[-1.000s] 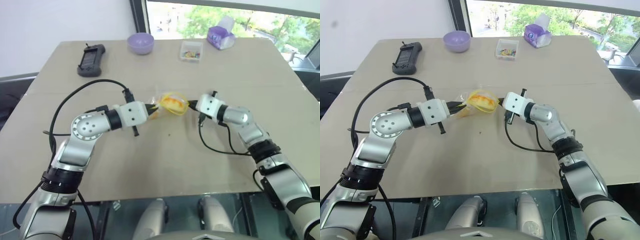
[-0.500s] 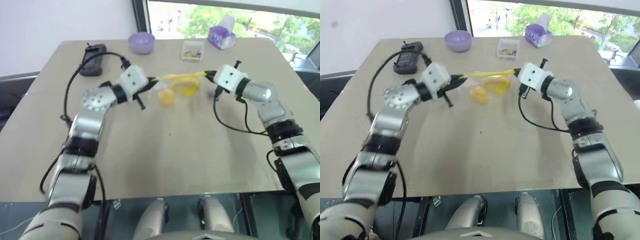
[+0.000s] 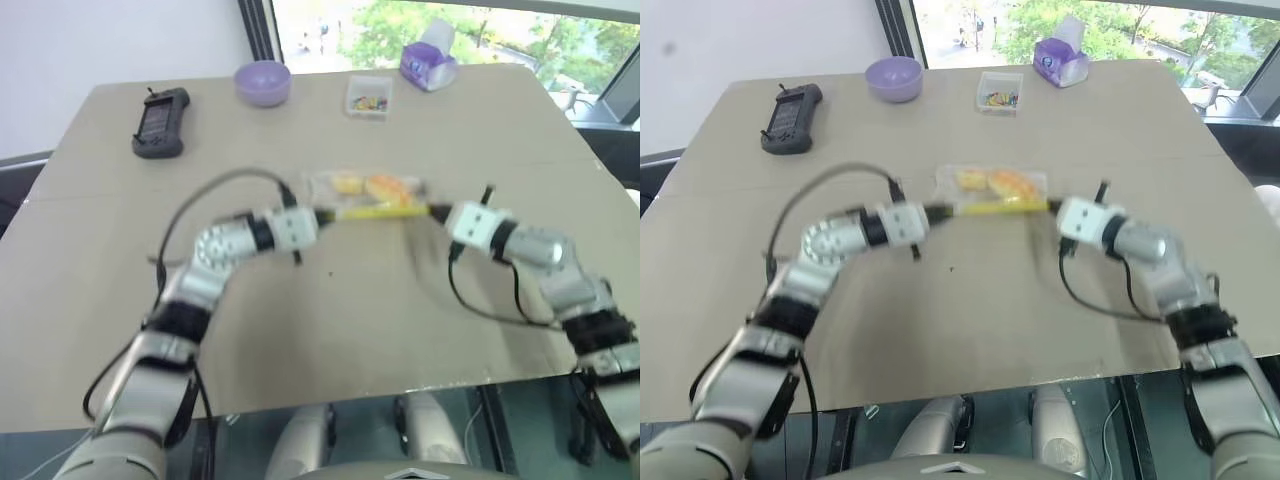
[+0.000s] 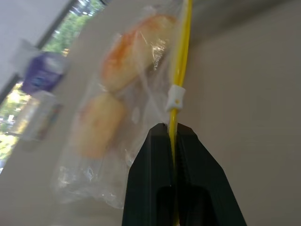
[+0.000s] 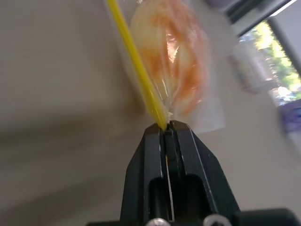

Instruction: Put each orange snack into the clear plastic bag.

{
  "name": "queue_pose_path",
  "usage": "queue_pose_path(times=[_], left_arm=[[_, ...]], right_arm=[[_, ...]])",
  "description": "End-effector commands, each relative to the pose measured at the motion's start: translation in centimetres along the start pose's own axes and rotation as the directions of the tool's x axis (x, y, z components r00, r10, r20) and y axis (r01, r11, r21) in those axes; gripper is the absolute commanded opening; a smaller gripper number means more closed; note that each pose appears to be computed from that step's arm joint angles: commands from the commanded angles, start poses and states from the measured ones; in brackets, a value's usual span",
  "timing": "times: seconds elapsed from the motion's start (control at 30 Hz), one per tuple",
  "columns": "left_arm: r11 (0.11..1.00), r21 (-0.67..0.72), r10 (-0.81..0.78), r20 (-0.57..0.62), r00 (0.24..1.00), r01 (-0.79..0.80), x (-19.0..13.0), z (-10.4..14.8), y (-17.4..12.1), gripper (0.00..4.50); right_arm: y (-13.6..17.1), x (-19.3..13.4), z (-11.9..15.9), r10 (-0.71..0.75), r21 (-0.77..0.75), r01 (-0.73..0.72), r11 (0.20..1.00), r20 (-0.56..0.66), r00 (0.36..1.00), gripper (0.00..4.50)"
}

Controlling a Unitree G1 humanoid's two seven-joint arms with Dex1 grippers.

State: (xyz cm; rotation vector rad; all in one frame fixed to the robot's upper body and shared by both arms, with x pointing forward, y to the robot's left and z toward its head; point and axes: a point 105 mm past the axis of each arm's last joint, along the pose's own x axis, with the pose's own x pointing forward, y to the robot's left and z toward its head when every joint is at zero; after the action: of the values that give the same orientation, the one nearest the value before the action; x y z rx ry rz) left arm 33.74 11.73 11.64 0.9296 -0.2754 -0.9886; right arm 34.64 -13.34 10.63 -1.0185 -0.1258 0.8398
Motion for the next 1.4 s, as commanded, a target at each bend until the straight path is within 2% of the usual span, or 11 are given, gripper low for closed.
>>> queue_pose_path(times=[0.03, 0.1, 0.17, 0.2, 0.3, 0.4, 0.57, 0.83, 0.93, 1.07, 1.4], left_arm=[[0.996, 0.014, 0.087, -0.011, 0.996, -0.087, -1.0, 1.3, 1.0, 0.00], [0.991, 0.002, 0.137, -0.013, 0.990, -0.137, -1.2, 1.7, 1.5, 0.00], [0.982, 0.027, 0.185, -0.021, 0.983, -0.184, -1.5, 1.9, 2.0, 0.00], [0.979, 0.045, 0.202, -0.025, 0.979, -0.201, -1.7, 1.9, 2.2, 0.00], [0.964, 0.101, 0.249, -0.041, 0.968, -0.244, -2.2, 1.8, 2.7, 0.00], [0.955, 0.124, 0.277, -0.042, 0.960, -0.270, -2.5, 2.0, 3.1, 0.00], [0.953, 0.132, 0.278, -0.024, 0.960, -0.272, -2.1, 3.1, 3.7, 0.00], [0.968, 0.115, 0.227, -0.023, 0.974, -0.223, -1.8, 3.8, 3.2, 0.00], [0.970, 0.117, 0.217, -0.027, 0.976, -0.212, -1.8, 4.1, 3.3, 0.00], [0.973, 0.131, 0.198, -0.039, 0.979, -0.191, -1.9, 4.3, 3.3, 0.00], [0.975, 0.130, 0.190, -0.055, 0.980, -0.182, -1.7, 5.0, 2.7, 0.00]], right_arm=[[0.2, -0.6, 0.8, 0.016, -0.028, -0.016, 0.999, -0.011, 1.000, 0.01], [0.2, -0.9, 0.8, 0.012, -0.002, -0.012, 1.000, -0.013, 1.000, 0.01], [-0.4, -1.5, 0.9, -0.012, 0.011, 0.012, 1.000, -0.016, 1.000, 0.97], [-0.7, -1.8, 0.9, -0.031, 0.024, 0.032, 0.999, -0.014, 0.999, 1.63], [-2.1, -3.5, 1.9, -0.085, 0.017, 0.085, 0.996, 0.016, 0.996, 2.67], [-3.1, -4.5, 3.9, -0.094, -0.013, 0.095, 0.995, 0.071, 0.993, 2.67], [-3.9, -3.0, 8.2, -0.077, -0.105, 0.097, 0.990, 0.177, 0.981, 2.67], [-2.4, 2.5, 13.7, 0.060, -0.217, 0.015, 0.976, 0.333, 0.941, 2.67], [-1.9, 3.6, 14.4, 0.097, -0.243, -0.008, 0.970, 0.356, 0.929, 2.67], [-1.8, 4.4, 14.6, 0.129, -0.280, -0.024, 0.960, 0.365, 0.922, 1.62], [-1.6, 4.8, 15.0, 0.168, -0.321, -0.041, 0.946, 0.380, 0.910, 1.62]])
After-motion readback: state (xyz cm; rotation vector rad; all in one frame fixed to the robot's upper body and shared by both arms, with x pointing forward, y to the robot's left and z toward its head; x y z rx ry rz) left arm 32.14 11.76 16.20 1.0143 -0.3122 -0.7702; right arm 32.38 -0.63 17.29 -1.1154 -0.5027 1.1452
